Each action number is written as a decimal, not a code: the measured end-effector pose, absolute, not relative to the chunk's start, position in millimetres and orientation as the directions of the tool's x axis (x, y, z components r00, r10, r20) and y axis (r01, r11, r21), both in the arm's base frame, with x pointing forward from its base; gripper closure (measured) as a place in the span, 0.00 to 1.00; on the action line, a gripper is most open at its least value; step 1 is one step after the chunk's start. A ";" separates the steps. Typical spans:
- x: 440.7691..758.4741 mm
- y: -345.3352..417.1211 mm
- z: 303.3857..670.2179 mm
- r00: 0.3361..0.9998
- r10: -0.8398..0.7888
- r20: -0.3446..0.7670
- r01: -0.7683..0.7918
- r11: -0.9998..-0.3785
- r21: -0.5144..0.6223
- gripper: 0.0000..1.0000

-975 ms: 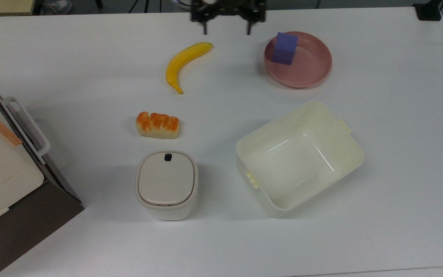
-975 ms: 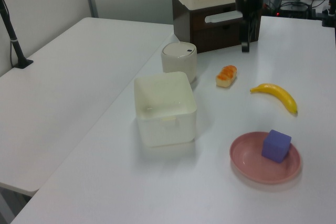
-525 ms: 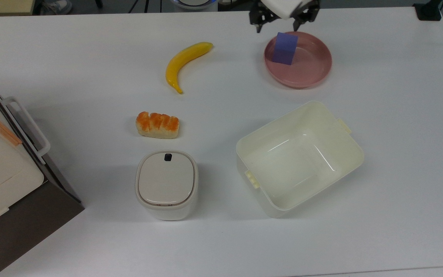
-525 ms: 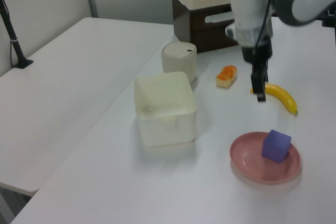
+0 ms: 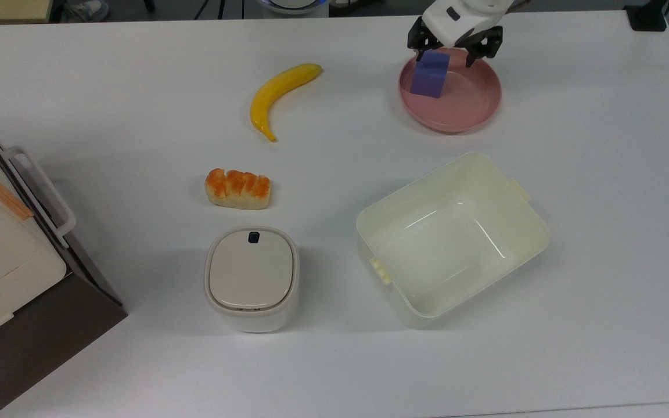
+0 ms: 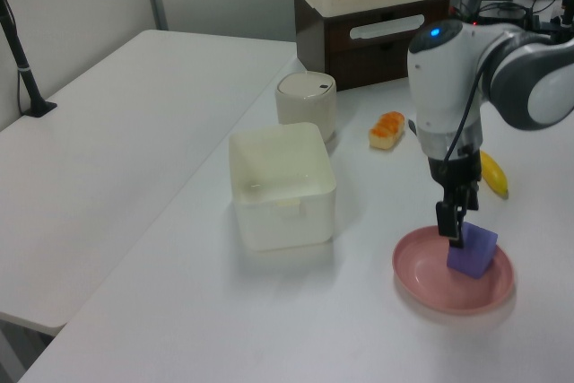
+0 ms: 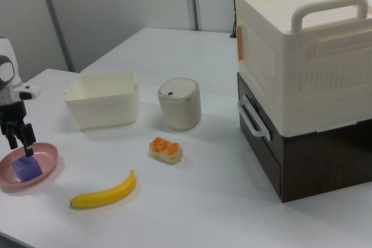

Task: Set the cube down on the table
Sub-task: 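Lower the gripper around the purple cube and close on it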

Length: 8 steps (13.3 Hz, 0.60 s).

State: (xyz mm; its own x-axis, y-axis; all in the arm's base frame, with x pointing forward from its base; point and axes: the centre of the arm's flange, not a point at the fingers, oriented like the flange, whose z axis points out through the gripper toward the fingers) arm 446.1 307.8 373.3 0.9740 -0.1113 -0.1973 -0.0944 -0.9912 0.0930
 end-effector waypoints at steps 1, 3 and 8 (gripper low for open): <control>443.5 308.1 361.1 0.969 -0.154 -0.195 -0.136 -0.985 0.104 0.00; 440.5 309.1 347.1 0.965 -0.175 -0.196 -0.156 -0.981 0.112 0.00; 440.5 306.2 338.1 0.960 -0.195 -0.202 -0.172 -0.977 0.124 0.03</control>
State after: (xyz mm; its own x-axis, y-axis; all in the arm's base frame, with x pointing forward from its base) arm 440.5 306.2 338.1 0.9597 -0.1948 -0.2023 -0.1722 -0.9772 0.1244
